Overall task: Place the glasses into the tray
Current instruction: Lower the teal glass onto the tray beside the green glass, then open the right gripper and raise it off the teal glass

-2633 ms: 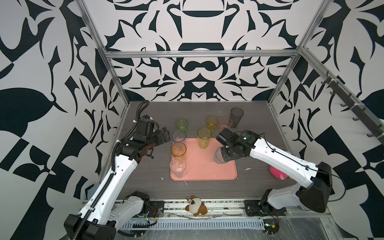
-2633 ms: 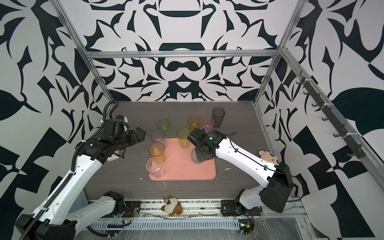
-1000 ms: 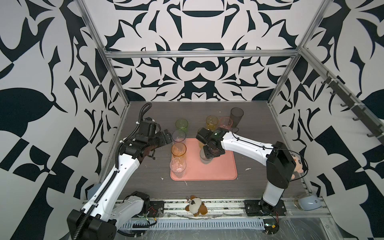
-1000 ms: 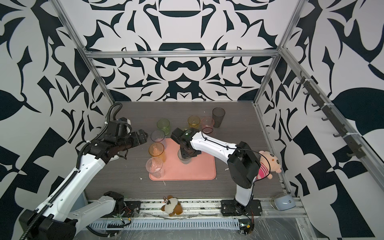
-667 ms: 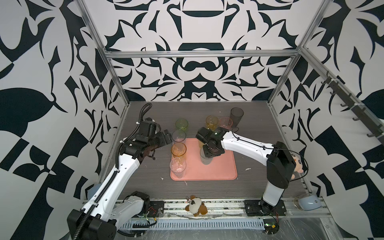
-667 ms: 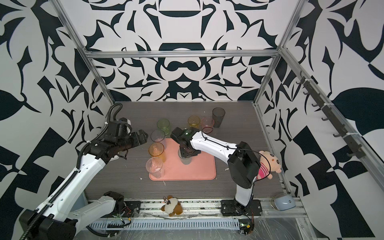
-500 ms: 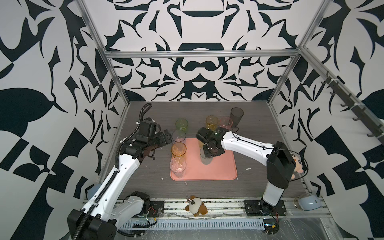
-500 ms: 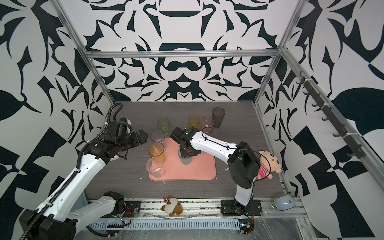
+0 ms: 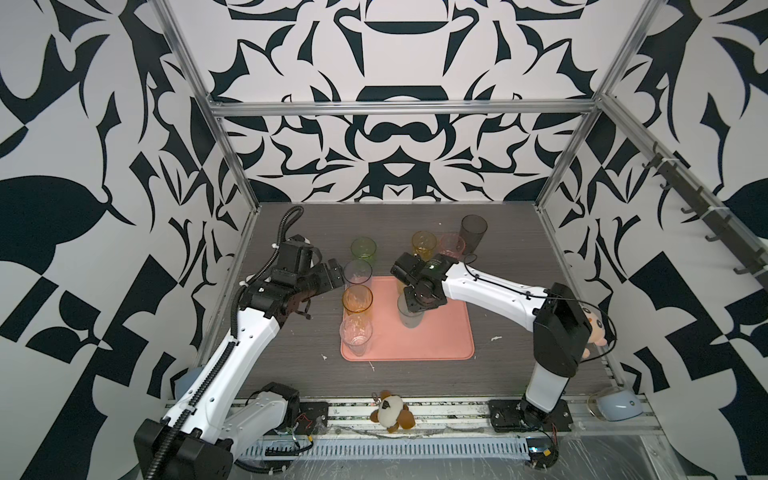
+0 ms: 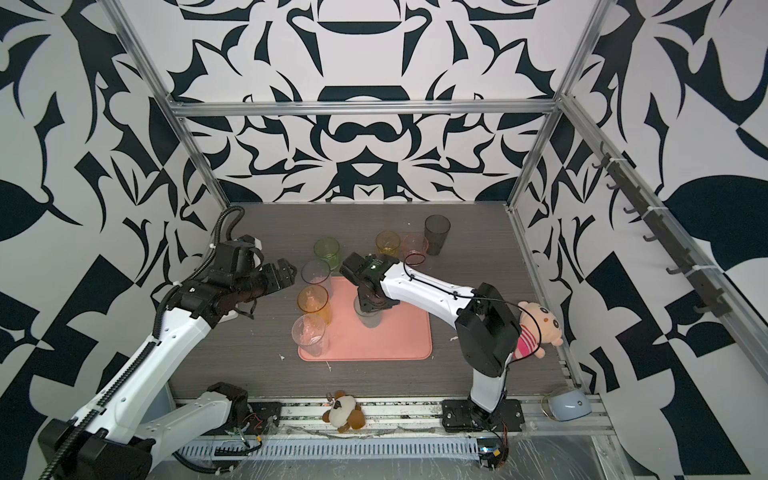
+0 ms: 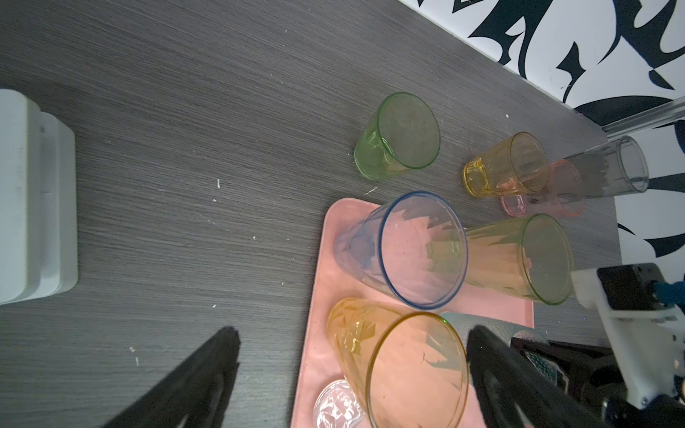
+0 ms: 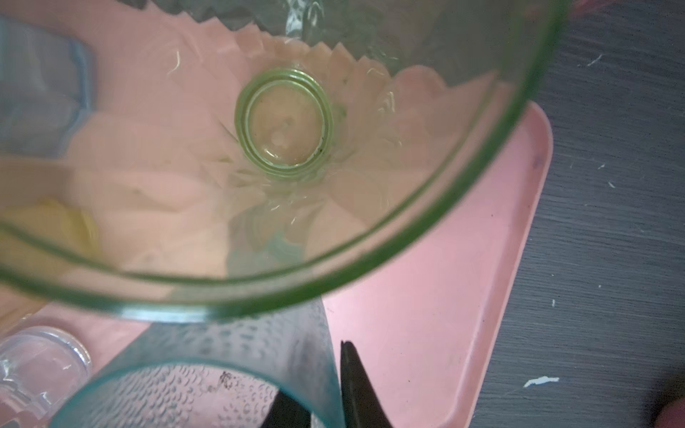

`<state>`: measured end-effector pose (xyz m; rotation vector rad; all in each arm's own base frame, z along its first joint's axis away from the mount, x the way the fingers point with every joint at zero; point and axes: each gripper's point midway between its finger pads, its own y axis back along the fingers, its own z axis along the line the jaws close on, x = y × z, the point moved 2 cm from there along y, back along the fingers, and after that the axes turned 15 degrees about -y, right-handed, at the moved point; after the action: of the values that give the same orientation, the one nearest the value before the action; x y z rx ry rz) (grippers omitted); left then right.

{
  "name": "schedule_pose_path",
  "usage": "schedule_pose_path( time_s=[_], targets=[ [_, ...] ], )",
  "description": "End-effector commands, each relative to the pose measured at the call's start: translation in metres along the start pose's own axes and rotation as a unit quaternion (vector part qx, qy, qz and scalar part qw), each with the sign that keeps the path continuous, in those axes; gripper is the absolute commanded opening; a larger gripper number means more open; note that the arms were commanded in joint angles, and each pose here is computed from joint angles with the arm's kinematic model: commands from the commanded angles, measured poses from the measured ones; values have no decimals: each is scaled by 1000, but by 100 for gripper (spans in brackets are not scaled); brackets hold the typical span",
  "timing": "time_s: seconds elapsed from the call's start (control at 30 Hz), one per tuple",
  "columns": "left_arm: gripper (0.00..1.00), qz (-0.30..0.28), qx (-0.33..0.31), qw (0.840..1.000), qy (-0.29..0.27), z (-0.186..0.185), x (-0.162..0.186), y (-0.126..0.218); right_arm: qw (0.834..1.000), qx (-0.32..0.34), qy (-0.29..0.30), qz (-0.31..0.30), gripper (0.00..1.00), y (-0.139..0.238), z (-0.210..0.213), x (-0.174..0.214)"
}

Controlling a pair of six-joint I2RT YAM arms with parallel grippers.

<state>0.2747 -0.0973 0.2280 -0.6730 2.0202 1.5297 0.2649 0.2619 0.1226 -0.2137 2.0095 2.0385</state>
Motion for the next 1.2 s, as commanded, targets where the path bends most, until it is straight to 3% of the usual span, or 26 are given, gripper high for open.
schedule_pose_path(
  time_s=[0.0,0.93,1.17],
  targets=[
    [100,2,3,1000,4,0,5,0,1000,-11,-11,-27,19,11,5,-15],
    [99,2,6,1000,4,-1,5,0,998,-29,-28,-43,18,7,6,-32],
    [100,1,5,1000,4,-1,4,1,998,-35,-26,-46,22,13,7,-34]
  ],
)
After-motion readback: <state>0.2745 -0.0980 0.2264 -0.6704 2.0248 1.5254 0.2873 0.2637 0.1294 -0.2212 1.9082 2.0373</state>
